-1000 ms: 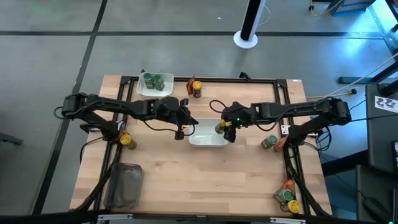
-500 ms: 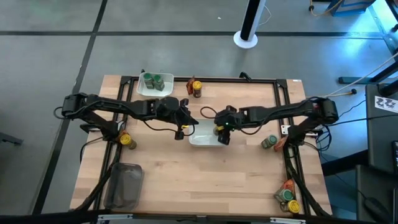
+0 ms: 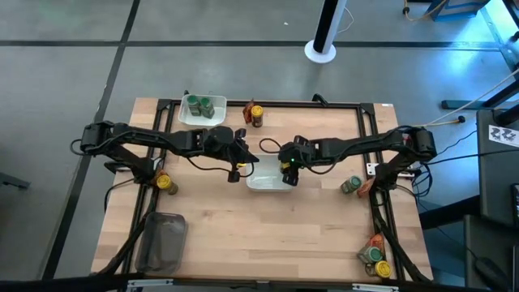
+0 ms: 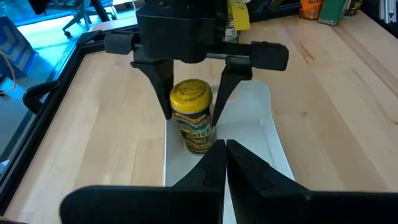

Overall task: Sort spices by type
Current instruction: Put the yellow seasoning bottle into the bottom white bin, then put the green seasoning bottle into the top white bin

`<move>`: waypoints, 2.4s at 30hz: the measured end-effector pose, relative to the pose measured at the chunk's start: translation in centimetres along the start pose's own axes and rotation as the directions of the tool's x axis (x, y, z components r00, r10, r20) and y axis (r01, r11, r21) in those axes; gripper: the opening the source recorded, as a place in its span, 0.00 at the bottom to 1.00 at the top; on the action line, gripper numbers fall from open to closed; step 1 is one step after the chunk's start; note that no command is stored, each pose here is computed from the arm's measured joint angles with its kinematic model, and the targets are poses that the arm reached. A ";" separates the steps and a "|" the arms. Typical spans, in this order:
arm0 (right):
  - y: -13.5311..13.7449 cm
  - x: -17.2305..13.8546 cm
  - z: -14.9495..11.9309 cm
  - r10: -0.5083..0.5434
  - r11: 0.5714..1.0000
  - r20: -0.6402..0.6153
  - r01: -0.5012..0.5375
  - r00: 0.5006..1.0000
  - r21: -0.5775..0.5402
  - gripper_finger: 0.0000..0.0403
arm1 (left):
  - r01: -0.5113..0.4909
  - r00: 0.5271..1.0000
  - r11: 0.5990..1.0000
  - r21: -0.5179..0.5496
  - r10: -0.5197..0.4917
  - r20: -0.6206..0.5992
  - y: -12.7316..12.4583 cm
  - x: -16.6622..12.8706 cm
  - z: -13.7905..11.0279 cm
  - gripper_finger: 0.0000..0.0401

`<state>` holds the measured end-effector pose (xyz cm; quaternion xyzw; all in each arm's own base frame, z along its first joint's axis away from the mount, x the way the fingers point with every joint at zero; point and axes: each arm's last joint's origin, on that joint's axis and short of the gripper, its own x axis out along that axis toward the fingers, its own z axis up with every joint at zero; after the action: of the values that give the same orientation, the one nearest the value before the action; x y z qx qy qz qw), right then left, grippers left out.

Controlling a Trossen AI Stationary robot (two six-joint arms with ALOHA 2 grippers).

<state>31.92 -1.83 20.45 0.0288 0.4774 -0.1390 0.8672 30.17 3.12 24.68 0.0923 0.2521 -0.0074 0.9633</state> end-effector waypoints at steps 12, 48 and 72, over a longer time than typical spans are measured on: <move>-0.1 -2.0 1.6 -0.005 1.000 -0.055 0.004 0.998 -0.015 0.83 | 0.001 1.000 1.000 0.000 -0.001 -0.001 0.0 0.0 0.0 0.01; 1.7 -15.3 -4.1 -0.063 0.998 -0.264 0.063 0.963 -0.009 0.83 | 0.012 1.000 1.000 -0.012 -0.013 -0.010 -0.4 0.1 -0.3 0.01; 1.6 -13.7 -12.8 -0.099 0.992 -0.603 0.129 0.792 0.007 0.83 | 0.010 1.000 1.000 -0.012 -0.011 -0.007 -0.4 0.1 -0.2 0.01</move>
<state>14.95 4.98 24.89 0.0633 0.7251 -0.1861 0.6600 30.11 2.81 24.38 0.0851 0.2561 -0.0106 0.9628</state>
